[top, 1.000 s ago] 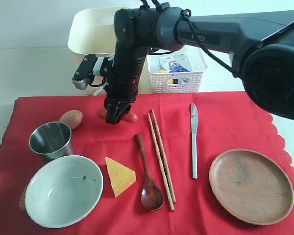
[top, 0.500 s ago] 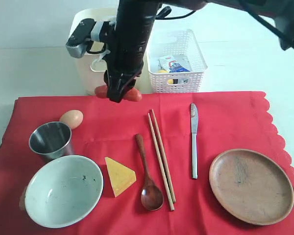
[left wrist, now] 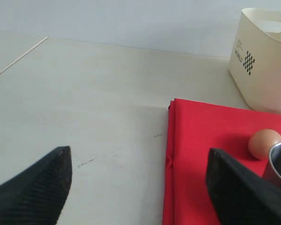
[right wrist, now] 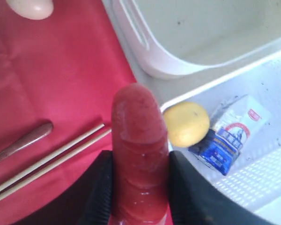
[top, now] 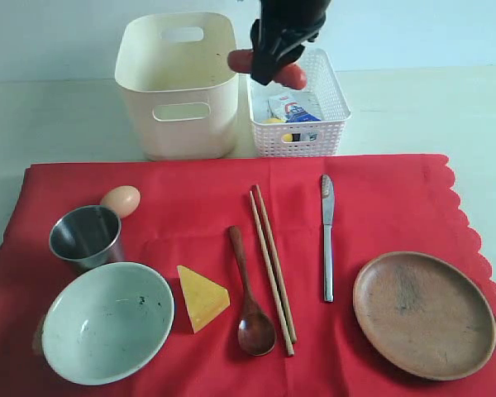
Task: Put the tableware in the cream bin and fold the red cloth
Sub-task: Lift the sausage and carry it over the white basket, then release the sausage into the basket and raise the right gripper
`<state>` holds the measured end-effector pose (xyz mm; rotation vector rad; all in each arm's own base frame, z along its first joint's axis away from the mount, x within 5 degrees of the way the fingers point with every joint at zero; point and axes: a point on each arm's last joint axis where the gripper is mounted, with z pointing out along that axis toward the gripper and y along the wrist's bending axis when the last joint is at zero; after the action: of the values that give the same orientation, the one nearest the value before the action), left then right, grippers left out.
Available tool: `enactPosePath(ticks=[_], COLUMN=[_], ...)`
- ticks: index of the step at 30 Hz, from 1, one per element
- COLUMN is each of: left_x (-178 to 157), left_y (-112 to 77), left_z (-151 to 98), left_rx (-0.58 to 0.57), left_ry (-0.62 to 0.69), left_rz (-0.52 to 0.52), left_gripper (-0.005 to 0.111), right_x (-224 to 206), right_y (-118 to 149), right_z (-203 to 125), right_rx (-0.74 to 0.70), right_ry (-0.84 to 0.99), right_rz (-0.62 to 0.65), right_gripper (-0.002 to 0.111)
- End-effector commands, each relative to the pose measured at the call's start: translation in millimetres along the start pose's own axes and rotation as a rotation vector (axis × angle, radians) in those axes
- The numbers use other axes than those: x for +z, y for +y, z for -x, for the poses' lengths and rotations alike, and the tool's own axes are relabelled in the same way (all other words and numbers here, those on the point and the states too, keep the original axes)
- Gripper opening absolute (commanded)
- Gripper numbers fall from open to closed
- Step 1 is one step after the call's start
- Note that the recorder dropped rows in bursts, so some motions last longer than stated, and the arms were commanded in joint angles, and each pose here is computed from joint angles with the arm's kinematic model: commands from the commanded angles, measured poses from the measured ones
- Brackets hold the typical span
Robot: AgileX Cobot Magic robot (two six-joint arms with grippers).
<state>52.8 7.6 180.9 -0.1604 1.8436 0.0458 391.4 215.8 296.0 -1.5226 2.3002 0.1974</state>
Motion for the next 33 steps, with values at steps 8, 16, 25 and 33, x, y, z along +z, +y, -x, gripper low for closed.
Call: enactPosePath(ticks=[8, 16, 25, 33], left_x=[-0.1, -0.1, -0.1, -0.1], left_y=[-0.3, -0.3, -0.3, -0.3], left_z=[0.4, 0.4, 0.4, 0.4], left_rx=[-0.005, -0.005, -0.005, -0.005], left_ry=[-0.013, -0.013, -0.013, -0.013], left_rz=[-0.005, -0.005, -0.005, -0.005], left_gripper=[0.075, 0.075, 0.075, 0.075], right_x=[-21.6, -17.9, 57.6, 124.6], right_y=[-57.1, -81.0, -108.1, -119.2], right_z=[-40.2, -41.9, -51.1, -69.8], right_rx=[0.295, 0.378, 0.540, 0.546], right_ry=[-0.119, -0.233, -0.248, -0.191], right_rz=[-0.044, -0.164, -0.212, -0.234], right_gripper=[0.000, 0.000, 0.000, 0.005])
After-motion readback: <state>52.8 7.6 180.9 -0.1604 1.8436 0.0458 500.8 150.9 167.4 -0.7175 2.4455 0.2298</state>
